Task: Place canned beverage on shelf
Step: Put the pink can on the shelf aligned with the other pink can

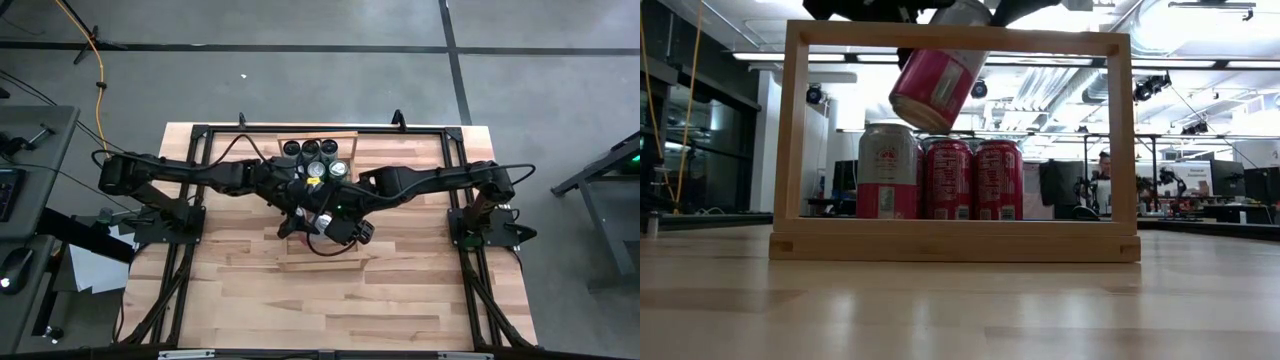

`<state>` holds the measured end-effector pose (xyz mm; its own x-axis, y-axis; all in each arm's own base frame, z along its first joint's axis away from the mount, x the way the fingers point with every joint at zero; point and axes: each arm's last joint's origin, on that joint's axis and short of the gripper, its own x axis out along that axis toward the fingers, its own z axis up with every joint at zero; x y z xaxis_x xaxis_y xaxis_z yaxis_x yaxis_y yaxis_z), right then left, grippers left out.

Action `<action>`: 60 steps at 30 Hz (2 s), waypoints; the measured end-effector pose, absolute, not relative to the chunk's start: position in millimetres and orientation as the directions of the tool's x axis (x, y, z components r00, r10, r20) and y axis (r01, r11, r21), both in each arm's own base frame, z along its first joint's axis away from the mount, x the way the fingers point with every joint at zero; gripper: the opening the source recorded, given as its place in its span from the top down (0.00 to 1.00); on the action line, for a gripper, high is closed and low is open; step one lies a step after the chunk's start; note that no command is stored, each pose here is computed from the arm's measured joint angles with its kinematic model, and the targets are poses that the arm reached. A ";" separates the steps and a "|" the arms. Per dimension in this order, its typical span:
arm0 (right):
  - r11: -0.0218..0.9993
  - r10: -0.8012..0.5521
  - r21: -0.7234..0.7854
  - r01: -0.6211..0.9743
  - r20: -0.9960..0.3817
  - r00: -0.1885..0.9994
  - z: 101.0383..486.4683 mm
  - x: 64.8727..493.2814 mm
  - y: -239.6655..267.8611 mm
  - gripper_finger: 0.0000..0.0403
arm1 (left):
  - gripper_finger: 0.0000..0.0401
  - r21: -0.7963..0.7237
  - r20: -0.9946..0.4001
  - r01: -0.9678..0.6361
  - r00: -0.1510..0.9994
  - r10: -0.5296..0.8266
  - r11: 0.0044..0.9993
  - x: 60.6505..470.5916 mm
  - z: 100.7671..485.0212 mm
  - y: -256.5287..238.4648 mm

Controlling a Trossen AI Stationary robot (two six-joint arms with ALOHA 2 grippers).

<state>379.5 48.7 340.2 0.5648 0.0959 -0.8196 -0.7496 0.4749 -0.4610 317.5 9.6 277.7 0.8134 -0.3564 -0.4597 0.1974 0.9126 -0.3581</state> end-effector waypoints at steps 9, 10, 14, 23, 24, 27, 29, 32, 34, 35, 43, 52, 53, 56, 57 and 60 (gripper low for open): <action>0.499 0.108 -0.453 -0.739 -0.814 0.571 341.2 380.3 43.9 0.28 | 0.37 -0.353 -0.454 0.210 0.814 -0.363 0.912 317.6 278.5 8.6; 0.492 0.110 -0.454 -0.743 -0.814 0.571 340.6 380.8 44.1 0.28 | 0.37 -0.352 -0.452 0.212 0.815 -0.363 0.912 317.8 278.7 8.5; 0.505 0.100 -0.454 -0.734 -0.814 0.572 340.0 381.7 42.6 0.28 | 0.37 -0.344 -0.452 0.219 0.814 -0.365 0.913 317.7 278.6 8.6; 0.532 0.106 -0.446 -0.720 -0.808 0.579 340.4 381.8 49.4 0.28 | 0.37 -0.343 -0.458 0.226 0.807 -0.373 0.912 317.0 278.1 8.1; 0.531 0.106 -0.448 -0.719 -0.807 0.580 340.4 381.7 51.0 0.28 | 0.37 -0.343 -0.458 0.227 0.807 -0.374 0.911 317.0 278.2 7.9; 0.528 0.109 -0.448 -0.721 -0.806 0.581 340.5 381.4 53.8 0.28 | 0.37 -0.342 -0.458 0.228 0.807 -0.374 0.911 317.1 278.3 7.9; 0.530 0.110 -0.447 -0.721 -0.806 0.581 340.5 381.3 54.7 0.28 | 0.37 -0.335 -0.458 0.232 0.807 -0.374 0.913 317.1 278.3 7.9; 0.525 0.112 -0.449 -0.723 -0.806 0.581 340.6 381.1 56.1 0.28 | 0.37 -0.330 -0.458 0.235 0.807 -0.373 0.914 317.1 278.3 7.9; 0.525 0.112 -0.449 -0.723 -0.806 0.582 340.6 381.2 56.1 0.28 | 0.37 -0.329 -0.458 0.234 0.807 -0.372 0.915 317.1 278.4 7.9; 0.525 0.112 -0.449 -0.724 -0.806 0.581 340.6 381.1 56.1 0.28 | 0.37 -0.329 -0.458 0.234 0.807 -0.372 0.915 317.1 278.4 7.9; 0.525 0.115 -0.456 -0.718 -0.799 0.591 341.3 382.0 56.9 0.21 | 0.37 -0.325 -0.456 0.228 0.813 -0.363 0.918 317.5 279.1 8.6; 0.462 0.053 -0.534 -0.708 -0.781 0.623 343.1 382.9 63.9 0.02 | 0.37 -0.324 -0.454 0.227 0.814 -0.361 0.919 317.6 279.6 8.9; 0.462 0.055 -0.533 -0.709 -0.781 0.622 343.1 382.7 64.9 0.02 | 0.37 -0.324 -0.454 0.228 0.814 -0.362 0.918 317.6 279.6 8.9; 0.500 0.055 -0.518 -0.694 -0.781 0.622 343.1 382.6 65.5 0.02 | 0.37 -0.325 -0.454 0.229 0.814 -0.364 0.918 317.6 279.6 8.7; 0.519 0.056 -0.509 -0.686 -0.781 0.622 343.0 382.6 65.5 0.02 | 0.37 -0.325 -0.454 0.229 0.814 -0.364 0.918 317.6 279.6 8.7; 0.569 0.053 -0.488 -0.662 -0.782 0.621 343.0 382.8 64.1 0.03 | 0.37 -0.326 -0.453 0.232 0.812 -0.367 0.916 317.6 279.6 8.6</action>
<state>382.8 64.1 343.0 0.6213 0.0533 -0.7817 -0.6624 0.5687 -0.4877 317.6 8.6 279.6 0.8124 -0.3667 -0.4534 0.2316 0.9164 -0.3264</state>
